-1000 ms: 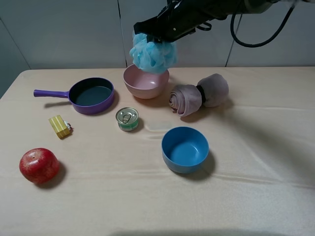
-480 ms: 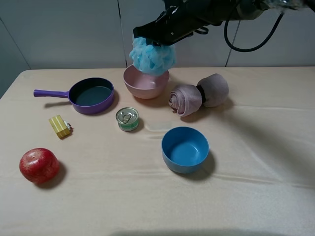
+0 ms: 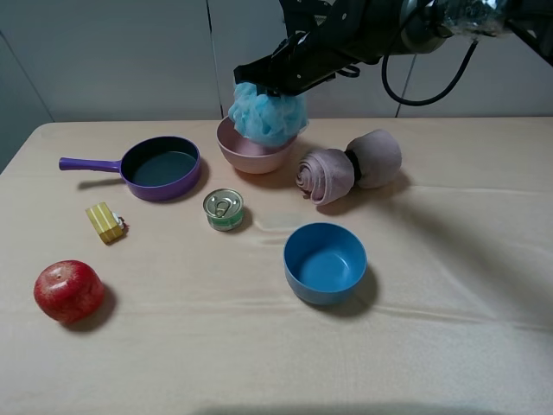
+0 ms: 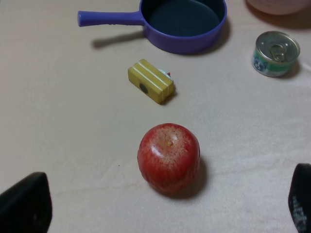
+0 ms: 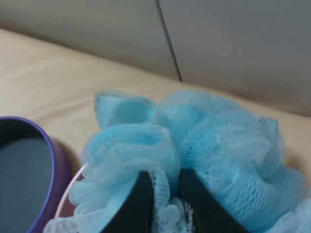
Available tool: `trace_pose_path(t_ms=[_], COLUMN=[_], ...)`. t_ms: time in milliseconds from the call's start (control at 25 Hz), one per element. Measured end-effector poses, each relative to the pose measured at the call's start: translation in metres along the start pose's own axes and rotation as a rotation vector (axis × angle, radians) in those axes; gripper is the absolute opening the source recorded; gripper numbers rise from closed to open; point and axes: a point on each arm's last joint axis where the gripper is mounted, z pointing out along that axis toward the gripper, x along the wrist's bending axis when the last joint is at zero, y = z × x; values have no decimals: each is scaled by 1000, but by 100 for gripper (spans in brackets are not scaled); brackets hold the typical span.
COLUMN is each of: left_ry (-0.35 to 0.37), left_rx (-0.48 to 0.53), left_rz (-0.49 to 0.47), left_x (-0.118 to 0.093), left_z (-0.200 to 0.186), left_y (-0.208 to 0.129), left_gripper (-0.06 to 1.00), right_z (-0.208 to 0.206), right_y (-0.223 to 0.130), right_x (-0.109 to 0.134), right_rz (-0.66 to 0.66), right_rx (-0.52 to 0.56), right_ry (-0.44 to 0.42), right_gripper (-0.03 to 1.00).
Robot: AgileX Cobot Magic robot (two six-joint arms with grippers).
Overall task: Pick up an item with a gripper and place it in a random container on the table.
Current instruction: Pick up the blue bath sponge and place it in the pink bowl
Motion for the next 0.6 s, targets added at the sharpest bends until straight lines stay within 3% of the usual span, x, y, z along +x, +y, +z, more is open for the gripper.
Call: trace_pose_path(t_ms=[360,600], left_ry=[0,0], left_rx=[0,0], left_rz=[0,0], left_x=[0,0], left_z=[0,0], left_y=[0,0], left_gripper=[99,99], right_z=[4,6], right_y=[-3,-8], right_x=[1,26], right_rz=[3,-34], right_rx=[1,-1], right_ry=[1,36], right_gripper=[6,6])
